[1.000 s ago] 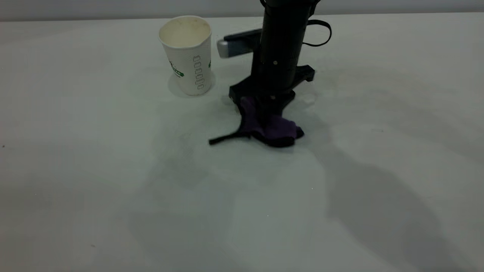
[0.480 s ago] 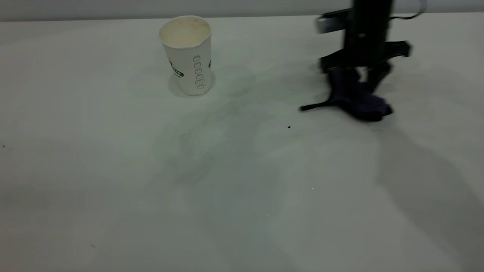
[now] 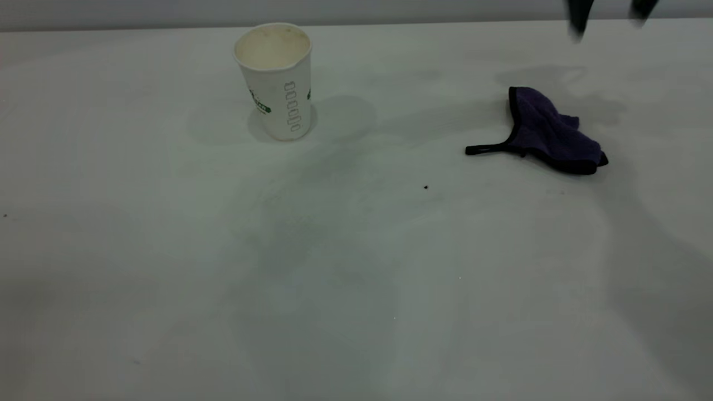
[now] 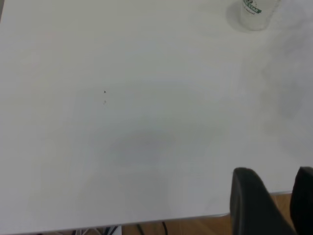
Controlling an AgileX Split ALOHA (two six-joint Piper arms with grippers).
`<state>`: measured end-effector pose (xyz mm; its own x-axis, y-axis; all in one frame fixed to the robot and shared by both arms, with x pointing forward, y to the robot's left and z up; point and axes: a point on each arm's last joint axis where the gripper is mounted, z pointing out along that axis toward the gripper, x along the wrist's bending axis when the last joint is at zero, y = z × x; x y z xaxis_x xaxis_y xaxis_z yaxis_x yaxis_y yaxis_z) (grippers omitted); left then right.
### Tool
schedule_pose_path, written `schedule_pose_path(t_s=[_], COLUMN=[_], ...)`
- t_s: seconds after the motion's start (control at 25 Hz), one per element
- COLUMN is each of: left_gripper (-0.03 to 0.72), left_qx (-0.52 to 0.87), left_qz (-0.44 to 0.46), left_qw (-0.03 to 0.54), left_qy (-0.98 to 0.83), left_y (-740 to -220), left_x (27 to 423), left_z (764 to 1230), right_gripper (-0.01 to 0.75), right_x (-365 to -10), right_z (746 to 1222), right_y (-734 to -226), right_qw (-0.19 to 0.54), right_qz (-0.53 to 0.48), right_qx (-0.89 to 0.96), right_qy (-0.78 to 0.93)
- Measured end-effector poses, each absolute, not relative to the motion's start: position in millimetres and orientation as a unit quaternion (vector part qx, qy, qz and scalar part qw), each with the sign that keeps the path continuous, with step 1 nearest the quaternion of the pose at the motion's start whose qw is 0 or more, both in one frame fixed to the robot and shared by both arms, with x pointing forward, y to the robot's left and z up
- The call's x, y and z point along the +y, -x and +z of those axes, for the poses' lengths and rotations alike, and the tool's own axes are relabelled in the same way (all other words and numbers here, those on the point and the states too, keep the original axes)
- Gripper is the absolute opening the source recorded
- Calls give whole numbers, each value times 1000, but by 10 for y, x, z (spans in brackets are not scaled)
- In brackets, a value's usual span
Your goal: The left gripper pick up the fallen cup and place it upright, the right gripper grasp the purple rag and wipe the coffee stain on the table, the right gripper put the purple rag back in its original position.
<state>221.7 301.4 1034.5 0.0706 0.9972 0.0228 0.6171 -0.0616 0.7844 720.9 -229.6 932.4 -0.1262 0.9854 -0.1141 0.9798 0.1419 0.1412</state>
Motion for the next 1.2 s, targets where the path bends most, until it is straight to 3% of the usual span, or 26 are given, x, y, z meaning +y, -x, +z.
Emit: schedule_pose_path(t_s=[0.24,0.48,0.76,1.2], left_gripper=[265,265,265,265], left_qx=[610,610,610,610], left_qz=[305,305,305,305], left_qw=[312,312,312,312], left_qy=[-662,-662,-662,-662], left_y=[-2217,-2217,-2217,-2217], left_x=[3014,3014,3014,3014], left_z=[10345,10345,10345,10345], right_gripper=[727,723,714,714], right_x=[-2309,-2162,-2264,-2543], right_z=[10640,11308,11494,11203], right_y=[-6843,-6072,-5189,-4227], right_qw=[159,188,187,164], right_qz=[95,129,132,123], right_qx=[745,761,774,761], right_qy=[-641,-607,-591,-616])
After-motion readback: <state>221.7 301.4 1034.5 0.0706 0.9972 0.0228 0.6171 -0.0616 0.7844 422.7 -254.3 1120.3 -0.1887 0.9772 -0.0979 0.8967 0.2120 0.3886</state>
